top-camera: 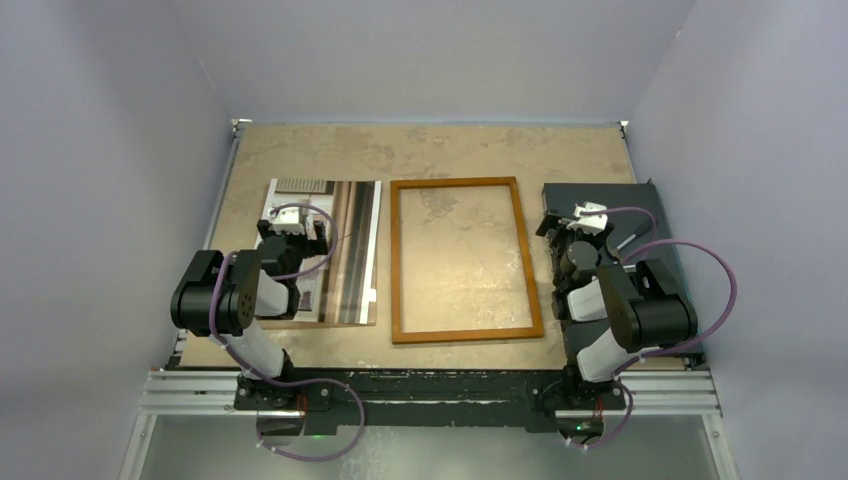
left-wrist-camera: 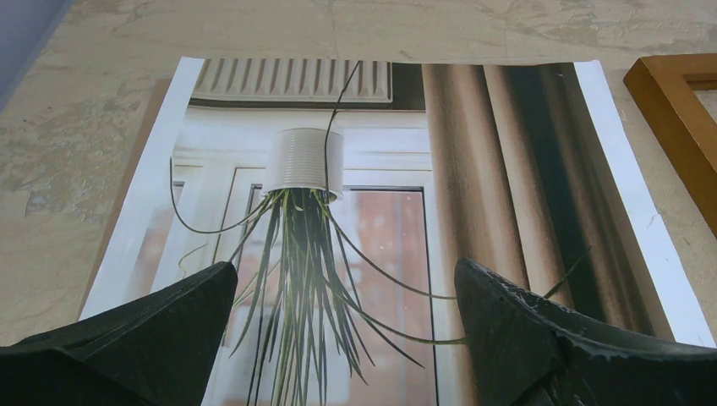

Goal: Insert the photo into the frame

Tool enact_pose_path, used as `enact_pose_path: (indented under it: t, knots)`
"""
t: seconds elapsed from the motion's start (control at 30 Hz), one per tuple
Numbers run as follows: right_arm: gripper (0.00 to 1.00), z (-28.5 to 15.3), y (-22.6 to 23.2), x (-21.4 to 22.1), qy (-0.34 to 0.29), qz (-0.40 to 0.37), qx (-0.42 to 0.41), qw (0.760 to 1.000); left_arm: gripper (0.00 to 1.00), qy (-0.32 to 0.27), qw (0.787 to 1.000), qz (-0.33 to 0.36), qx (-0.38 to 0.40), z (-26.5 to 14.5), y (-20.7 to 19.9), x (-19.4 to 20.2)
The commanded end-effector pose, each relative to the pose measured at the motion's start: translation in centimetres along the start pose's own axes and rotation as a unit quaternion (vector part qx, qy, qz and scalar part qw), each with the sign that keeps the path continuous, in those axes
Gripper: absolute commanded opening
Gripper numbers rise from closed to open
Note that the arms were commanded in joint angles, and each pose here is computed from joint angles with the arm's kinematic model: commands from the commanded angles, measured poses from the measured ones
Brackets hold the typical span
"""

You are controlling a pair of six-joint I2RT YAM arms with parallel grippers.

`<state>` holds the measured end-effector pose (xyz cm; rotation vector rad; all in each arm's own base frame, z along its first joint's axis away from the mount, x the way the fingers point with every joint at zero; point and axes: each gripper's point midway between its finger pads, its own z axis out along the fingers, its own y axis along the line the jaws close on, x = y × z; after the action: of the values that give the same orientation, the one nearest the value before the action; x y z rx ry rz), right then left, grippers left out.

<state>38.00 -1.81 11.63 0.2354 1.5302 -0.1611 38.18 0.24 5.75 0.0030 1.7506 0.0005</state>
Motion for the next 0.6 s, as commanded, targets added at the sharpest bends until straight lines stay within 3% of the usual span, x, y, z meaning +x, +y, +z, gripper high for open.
enact_pose_path:
  t: [0.0,0.23,0.4,0.47,0.57]
  knots:
    - [0.99,0.6,0.2,-2.8,-0.049,0.012,-0.003,0.999,1.0,-0.029,1.0,0.004,-0.003,0.5,0.0,-1.9]
    - [0.99,0.7,-0.2,-2.5,-0.041,0.026,0.009,0.999,1.0,-0.027,1.0,0.005,-0.003,0.6,0.0,-1.9]
    - [0.99,-0.1,-0.4,-4.6,-0.079,0.017,0.009,0.997,0.99,-0.029,1.0,-0.005,0.0,0.4,0.1,-3.0]
    - [0.99,0.0,-0.6,-4.4,-0.043,0.01,0.043,0.998,1.0,0.005,1.0,-0.008,-0.002,1.0,0.7,-4.4]
    - [0.99,1.9,0.1,-5.1,0.051,0.069,0.079,0.993,1.0,0.061,0.998,0.012,-0.004,2.2,1.1,-7.7]
